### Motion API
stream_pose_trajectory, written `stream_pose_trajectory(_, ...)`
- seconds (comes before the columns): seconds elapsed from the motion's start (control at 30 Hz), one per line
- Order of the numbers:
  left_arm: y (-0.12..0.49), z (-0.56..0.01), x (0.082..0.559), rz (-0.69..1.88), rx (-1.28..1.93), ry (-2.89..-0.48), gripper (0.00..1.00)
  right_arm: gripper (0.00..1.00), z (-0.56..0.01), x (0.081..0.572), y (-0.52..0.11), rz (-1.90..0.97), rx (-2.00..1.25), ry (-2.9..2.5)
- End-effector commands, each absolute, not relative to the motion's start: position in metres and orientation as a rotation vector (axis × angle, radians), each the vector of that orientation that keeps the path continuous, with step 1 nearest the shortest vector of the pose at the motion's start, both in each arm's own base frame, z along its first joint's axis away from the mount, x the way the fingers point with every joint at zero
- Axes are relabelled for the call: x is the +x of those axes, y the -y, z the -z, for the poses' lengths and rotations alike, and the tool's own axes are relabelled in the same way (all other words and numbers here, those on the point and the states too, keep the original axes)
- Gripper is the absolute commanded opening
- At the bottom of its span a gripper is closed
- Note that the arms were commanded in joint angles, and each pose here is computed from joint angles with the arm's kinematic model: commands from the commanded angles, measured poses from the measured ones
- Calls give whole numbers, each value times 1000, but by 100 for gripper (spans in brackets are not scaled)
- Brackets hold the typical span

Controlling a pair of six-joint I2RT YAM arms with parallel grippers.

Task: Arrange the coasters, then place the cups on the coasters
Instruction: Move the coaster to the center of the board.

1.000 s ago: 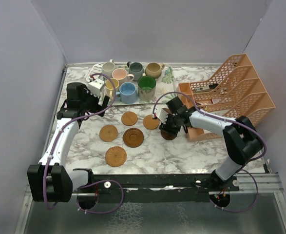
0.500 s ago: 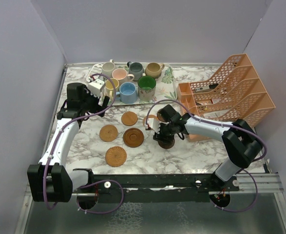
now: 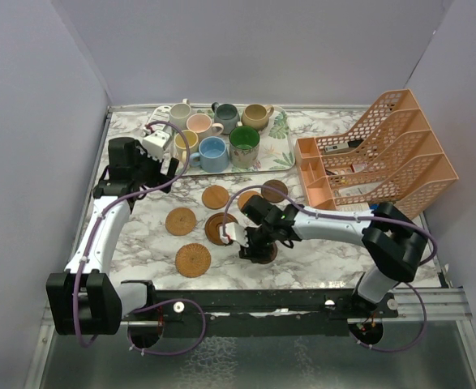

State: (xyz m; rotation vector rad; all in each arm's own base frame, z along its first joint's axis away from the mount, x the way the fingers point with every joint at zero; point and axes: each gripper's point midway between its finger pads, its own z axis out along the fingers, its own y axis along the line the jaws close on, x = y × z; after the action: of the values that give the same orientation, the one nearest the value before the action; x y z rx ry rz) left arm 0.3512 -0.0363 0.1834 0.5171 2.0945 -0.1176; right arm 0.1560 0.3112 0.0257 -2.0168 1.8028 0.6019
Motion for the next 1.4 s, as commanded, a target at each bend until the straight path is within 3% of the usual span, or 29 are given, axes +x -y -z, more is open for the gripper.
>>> stream_pose_trajectory(0.0,23,-186,359,78,450,-2094,99,47,-34,147,-352,-691,-2025,-1693)
stream_pose_trajectory(0.47,19,-186,356,83,430,-2085,99,47,-29,113,-378,-785,-2138,-1602)
stream_pose_trajectory(1.37,17,-184,355,110,423,-2090,99,46,-28,77,-345,-889,-2229,-1581)
